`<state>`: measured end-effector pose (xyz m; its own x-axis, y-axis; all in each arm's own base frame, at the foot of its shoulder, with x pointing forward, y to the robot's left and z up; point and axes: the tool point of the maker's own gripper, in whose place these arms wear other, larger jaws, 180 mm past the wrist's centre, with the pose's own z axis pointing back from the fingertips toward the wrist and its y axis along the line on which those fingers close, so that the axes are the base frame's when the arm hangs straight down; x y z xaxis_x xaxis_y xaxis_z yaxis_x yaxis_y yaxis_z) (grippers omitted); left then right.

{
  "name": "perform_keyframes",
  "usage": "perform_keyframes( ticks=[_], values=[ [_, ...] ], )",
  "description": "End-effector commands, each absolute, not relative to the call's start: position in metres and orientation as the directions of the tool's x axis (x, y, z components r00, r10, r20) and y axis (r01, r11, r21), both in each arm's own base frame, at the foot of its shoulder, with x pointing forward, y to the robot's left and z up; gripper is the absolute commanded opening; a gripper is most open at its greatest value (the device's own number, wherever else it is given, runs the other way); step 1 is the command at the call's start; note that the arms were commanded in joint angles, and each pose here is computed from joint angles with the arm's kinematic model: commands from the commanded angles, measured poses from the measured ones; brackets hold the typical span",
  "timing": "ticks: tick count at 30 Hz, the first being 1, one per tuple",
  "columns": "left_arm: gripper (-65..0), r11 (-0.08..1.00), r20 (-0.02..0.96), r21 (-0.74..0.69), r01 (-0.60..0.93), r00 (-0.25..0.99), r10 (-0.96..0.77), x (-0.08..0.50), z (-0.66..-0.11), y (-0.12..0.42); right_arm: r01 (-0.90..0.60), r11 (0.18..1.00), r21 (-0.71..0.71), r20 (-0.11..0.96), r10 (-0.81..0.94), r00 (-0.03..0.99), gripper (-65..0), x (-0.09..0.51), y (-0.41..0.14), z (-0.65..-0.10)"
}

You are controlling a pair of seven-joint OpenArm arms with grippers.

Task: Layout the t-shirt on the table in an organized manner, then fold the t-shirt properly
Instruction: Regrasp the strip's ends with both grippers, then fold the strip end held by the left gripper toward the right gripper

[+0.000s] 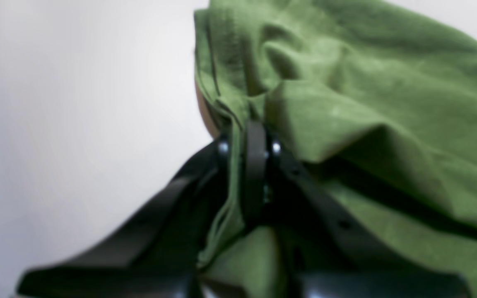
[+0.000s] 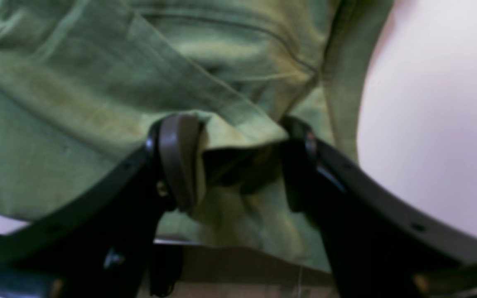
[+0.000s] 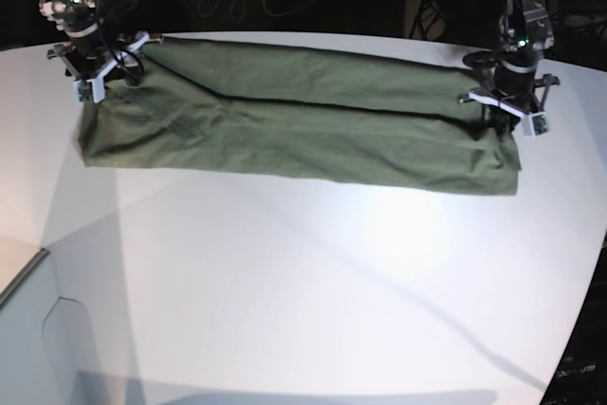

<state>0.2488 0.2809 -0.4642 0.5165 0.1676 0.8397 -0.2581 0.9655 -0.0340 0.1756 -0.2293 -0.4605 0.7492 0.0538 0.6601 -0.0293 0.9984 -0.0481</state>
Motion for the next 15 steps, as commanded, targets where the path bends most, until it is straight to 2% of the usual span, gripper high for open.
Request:
perform_keyframes(
  ticks=[1,5,15],
  values=[
    [-64.9,0.961,0.874,-0.030,-0.274,0.459,0.158,0.255,-0.445,0.289,-0.040,0.998,-0.047,0.680,0.061,0.731,-33.6,0.180,-0.230,-0.455],
    [-64.9,0.955,0.916,-0.025,-0.296,0.375,0.141,0.260,-0.411,0.297,-0.035,0.999,-0.027,0.673,0.044,0.738,-33.6,0.182,-0.228,-0.463],
    [-64.9,0.976,0.956,-0.004,-0.218,0.287,0.068,0.267,-0.363,0.275,-0.033,0.999,-0.018,0.675,0.036,0.737,-33.6,0.186,-0.227,-0.465]
  ],
)
